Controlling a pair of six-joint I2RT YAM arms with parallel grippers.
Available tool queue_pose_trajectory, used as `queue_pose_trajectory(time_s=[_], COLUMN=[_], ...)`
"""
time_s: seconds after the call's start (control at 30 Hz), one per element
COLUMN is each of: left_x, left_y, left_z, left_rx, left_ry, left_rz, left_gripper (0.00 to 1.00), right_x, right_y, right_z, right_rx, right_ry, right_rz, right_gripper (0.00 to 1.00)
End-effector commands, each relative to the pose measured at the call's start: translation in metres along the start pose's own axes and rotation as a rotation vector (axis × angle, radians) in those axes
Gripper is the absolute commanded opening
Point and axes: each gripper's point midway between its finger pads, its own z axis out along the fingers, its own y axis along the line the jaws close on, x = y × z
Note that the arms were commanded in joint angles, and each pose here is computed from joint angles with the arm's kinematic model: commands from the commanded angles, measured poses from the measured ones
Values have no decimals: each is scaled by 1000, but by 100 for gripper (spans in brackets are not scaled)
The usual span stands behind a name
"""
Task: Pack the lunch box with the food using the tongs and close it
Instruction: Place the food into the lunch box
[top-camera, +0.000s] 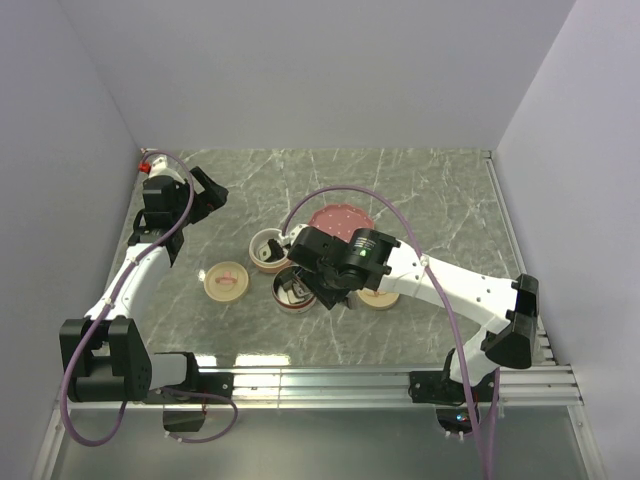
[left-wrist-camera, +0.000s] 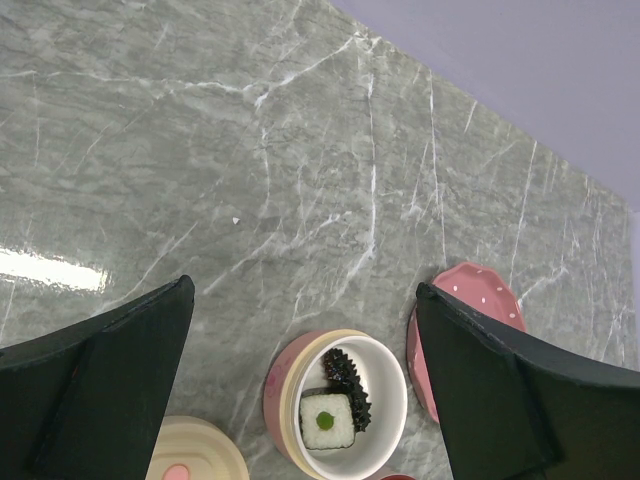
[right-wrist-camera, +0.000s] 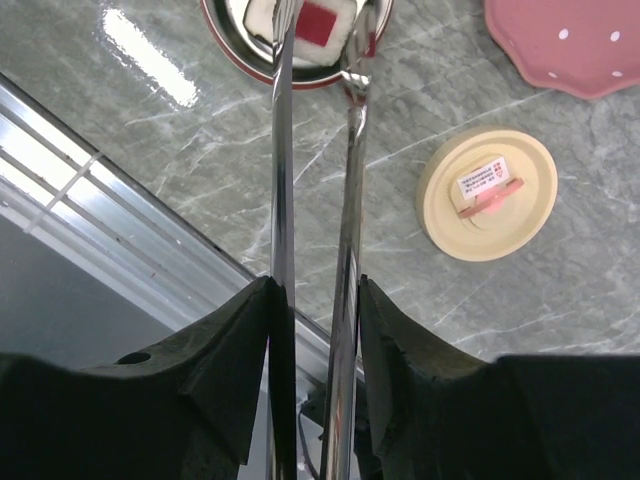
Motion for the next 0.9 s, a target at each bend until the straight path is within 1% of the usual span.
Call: queue_pose_trajectory(time_s=[0.0, 0.27, 0.6, 0.87], left_x=[-13, -13, -12, -12], left_y=[-13, -12, -12, -11], left_z=[-6, -6, -5, -5], left_rx=[45, 38, 41, 35], left_ry=[-51, -51, -50, -50], left_rz=[4, 5, 1, 4], left_gripper=[100, 99, 99, 99], right_x=[-14, -24, -44, -51], right_y=[0, 2, -9, -19], right_z=[-4, -14, -40, -33], right_rx=[12, -11, 21, 57], right_ry=[-58, -100, -178, -189], right_rz=[10, 21, 44, 69], right_gripper=[47, 48, 48, 47])
